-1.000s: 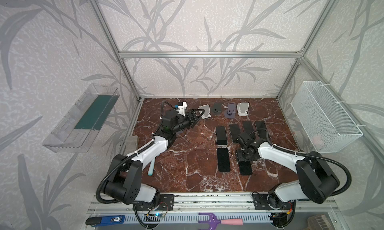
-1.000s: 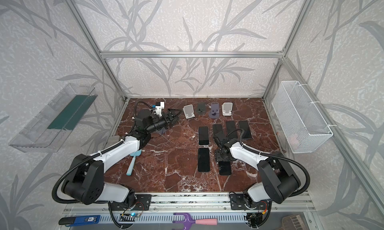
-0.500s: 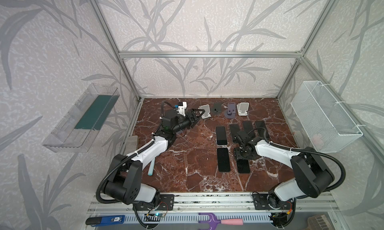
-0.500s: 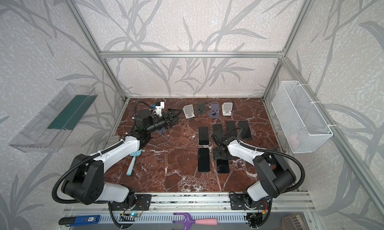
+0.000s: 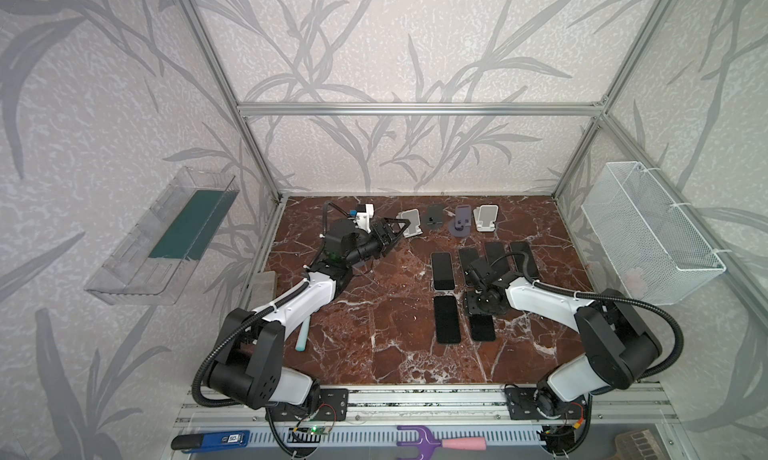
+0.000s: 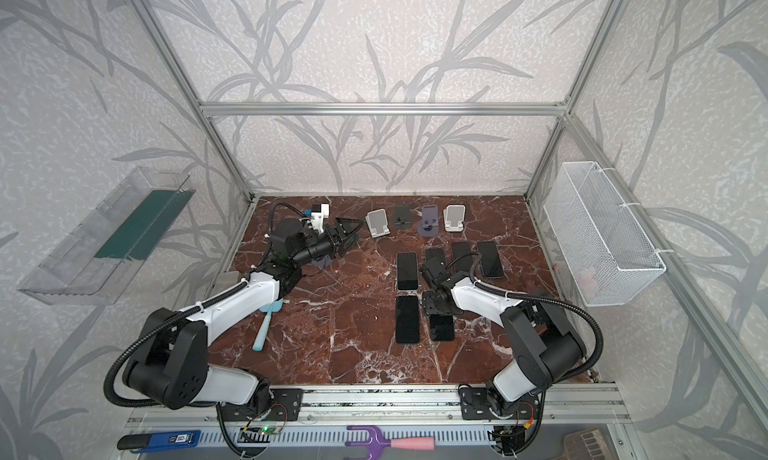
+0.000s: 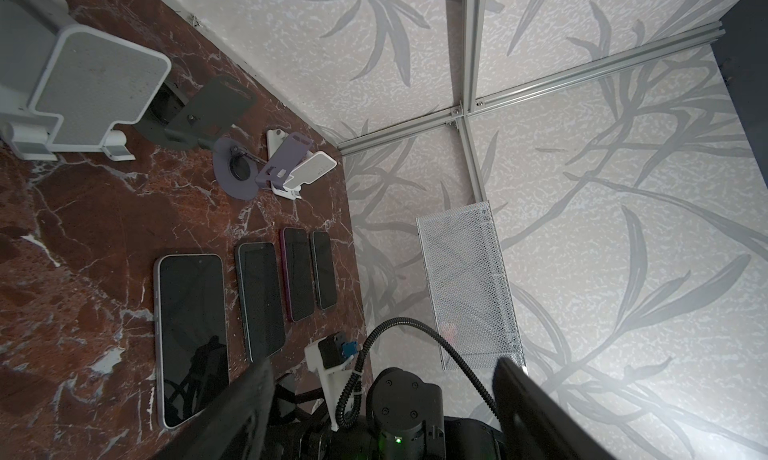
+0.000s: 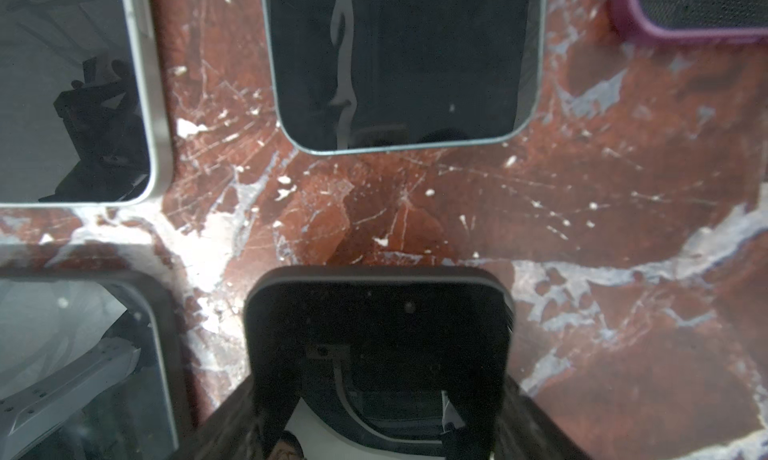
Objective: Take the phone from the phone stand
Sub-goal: 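Lower the held phone flat beside the last placed phone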
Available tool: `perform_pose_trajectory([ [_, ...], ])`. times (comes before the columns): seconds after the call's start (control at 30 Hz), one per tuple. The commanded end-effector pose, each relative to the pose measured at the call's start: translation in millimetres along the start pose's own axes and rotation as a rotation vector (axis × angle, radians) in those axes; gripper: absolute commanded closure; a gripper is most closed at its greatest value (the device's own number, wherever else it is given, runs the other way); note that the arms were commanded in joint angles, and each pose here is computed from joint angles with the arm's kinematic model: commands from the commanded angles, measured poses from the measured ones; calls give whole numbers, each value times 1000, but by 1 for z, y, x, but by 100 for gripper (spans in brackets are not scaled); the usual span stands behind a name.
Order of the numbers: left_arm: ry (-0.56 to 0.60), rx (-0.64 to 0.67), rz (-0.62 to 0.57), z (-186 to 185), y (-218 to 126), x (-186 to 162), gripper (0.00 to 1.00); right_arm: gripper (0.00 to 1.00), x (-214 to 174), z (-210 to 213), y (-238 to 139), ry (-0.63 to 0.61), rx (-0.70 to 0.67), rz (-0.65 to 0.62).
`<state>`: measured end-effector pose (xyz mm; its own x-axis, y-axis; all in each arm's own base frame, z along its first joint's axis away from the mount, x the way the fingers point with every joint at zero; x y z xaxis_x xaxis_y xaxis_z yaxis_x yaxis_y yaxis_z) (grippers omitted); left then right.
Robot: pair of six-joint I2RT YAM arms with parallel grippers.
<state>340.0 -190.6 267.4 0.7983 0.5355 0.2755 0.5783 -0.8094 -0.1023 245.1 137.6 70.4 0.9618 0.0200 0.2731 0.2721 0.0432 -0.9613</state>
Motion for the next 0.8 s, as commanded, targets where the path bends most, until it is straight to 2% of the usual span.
perform_pose_trajectory([
  [0.0,38,-48,2,-19,-1,4,16,24,-8,2,14,-7,6,47],
  [0.77,37,-43,6,-17,0,3,17,20,-9,1,11,-25,8,61],
])
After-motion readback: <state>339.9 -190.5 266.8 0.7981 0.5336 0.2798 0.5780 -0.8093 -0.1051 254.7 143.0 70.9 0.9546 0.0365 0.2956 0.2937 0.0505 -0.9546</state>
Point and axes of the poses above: each gripper's point midway between its finger pads, its own y axis out along the fingers, its own z axis along the line the jaws close on, x = y × z, the point moved 6 cm from there along -y, back along the fingers, and after that the axes turned 2 degrees about -y, right-handed, at the moved point
